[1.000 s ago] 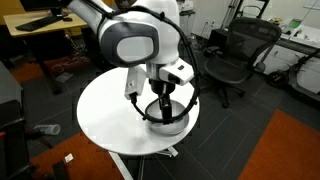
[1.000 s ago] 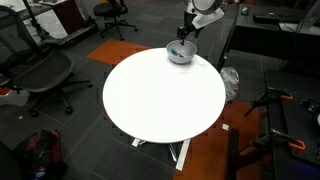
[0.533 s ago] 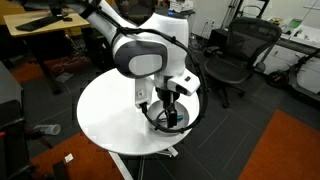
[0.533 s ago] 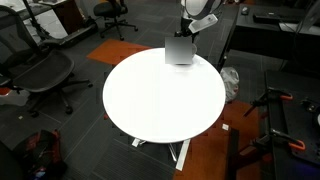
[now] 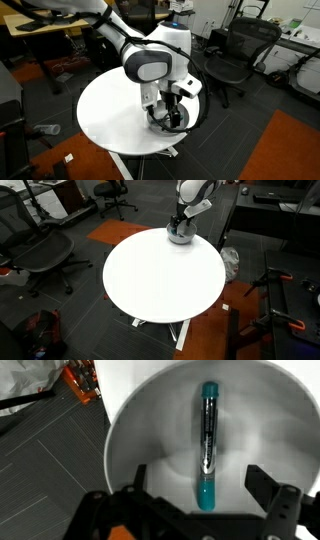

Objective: Take the pen out of the bowl, put it on the table then place it back in the bowl

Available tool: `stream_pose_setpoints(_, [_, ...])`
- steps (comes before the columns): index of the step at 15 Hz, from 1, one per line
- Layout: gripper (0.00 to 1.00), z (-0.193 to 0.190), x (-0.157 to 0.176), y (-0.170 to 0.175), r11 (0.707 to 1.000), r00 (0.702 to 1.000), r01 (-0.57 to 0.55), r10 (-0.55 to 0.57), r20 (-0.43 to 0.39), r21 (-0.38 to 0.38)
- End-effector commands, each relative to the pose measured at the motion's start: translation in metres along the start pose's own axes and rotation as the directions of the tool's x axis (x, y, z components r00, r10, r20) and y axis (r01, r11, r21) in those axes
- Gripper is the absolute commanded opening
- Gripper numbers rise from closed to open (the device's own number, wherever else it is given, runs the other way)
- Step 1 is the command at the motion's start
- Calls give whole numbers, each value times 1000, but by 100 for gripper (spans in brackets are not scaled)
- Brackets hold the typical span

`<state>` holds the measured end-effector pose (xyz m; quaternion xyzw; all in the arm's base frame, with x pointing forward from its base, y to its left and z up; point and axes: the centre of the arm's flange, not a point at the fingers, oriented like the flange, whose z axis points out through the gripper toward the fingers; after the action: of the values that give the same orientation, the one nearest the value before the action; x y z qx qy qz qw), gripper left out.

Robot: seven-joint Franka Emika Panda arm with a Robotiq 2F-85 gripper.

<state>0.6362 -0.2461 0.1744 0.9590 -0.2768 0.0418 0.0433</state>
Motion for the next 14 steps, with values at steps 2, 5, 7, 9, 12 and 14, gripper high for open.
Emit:
stream_pose_setpoints(2, [100, 13, 15, -9, 1000, 1000, 10, -10, 0, -4])
stream_pose_setpoints(5, [100, 20, 17, -12, 1000, 1000, 15, -15, 1, -14])
stream_pose_setpoints(7, [75, 23, 13, -14, 1000, 1000, 19, -19, 2, -22])
stream_pose_setpoints(9, [66, 25, 11, -17, 999, 1000, 24, -24, 4, -28])
stream_pose_setpoints(12, [42, 26, 9, -20, 999, 1000, 31, -30, 7, -30])
stream_pose_setpoints(14, [27, 26, 7, -22, 999, 999, 35, -35, 8, -31])
